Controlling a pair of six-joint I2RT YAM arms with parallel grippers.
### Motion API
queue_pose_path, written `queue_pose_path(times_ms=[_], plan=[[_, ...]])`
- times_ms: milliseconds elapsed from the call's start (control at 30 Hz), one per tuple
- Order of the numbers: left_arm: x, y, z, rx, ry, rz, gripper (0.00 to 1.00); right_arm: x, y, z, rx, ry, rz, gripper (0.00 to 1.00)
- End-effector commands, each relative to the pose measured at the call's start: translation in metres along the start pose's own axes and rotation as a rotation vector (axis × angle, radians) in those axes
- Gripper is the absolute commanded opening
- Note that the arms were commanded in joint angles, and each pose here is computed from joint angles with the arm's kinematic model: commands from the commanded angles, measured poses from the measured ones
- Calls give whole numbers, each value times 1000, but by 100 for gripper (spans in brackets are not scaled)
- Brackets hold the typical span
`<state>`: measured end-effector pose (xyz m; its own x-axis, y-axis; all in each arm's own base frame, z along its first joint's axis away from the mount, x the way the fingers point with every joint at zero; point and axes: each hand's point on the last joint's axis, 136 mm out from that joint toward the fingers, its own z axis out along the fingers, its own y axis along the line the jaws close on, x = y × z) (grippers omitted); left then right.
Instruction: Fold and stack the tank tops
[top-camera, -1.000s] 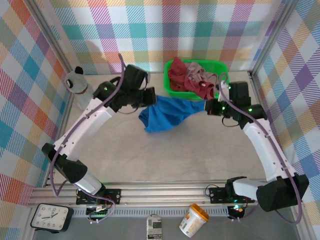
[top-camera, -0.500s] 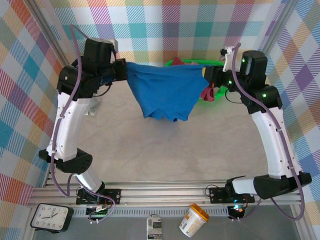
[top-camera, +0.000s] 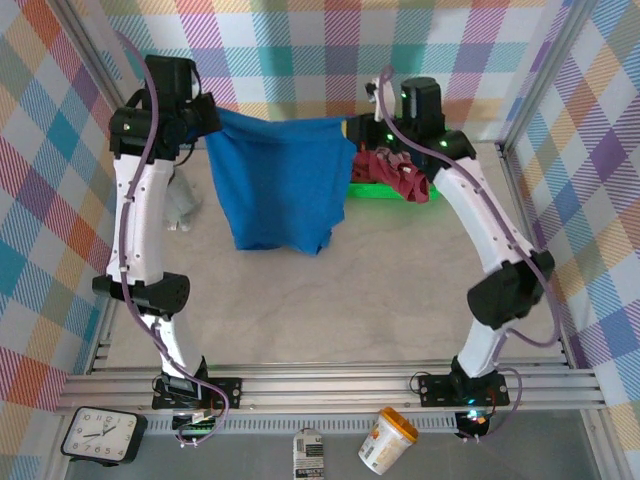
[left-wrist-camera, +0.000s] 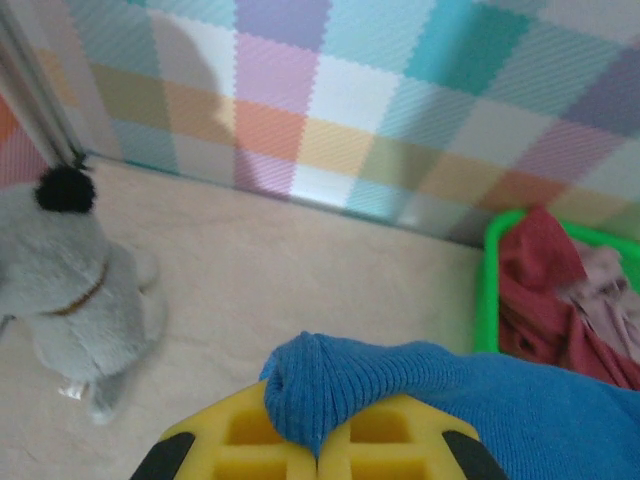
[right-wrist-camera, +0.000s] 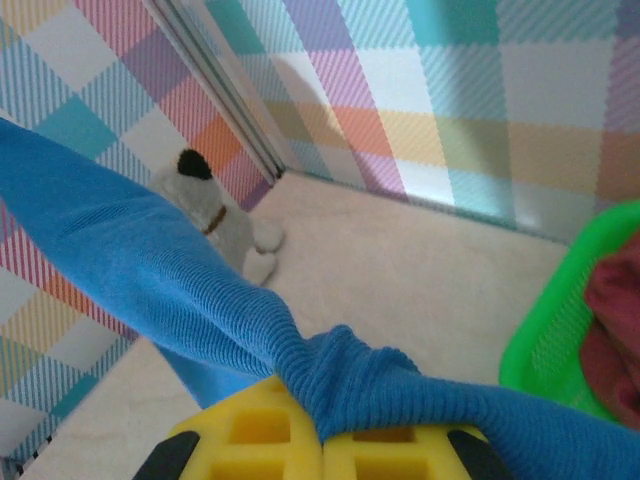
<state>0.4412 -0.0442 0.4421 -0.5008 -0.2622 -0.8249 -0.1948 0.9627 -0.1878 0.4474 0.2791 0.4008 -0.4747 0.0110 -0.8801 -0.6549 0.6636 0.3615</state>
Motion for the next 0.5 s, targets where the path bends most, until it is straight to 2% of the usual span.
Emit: queue_pose_path(times_ms=[0,133,233,333,467], plan=[[-52,15,-48,0,-208,-36,0,-69,51,-18,-121,-189,-133,0],[-62,29,-86,-23,-278,-21,0,-80,71,-25,-181,-201,-160,0],[-44,29,-107,20,-226,-4,0,-60,76,-27,-220,-136,-120,0],[3,16,-112,143,-76,0,0,-15,73,-29,-237,-32,-57,0],[106,4,-104,279,145,-24,0,70,60,-43,-204,137,52,0]])
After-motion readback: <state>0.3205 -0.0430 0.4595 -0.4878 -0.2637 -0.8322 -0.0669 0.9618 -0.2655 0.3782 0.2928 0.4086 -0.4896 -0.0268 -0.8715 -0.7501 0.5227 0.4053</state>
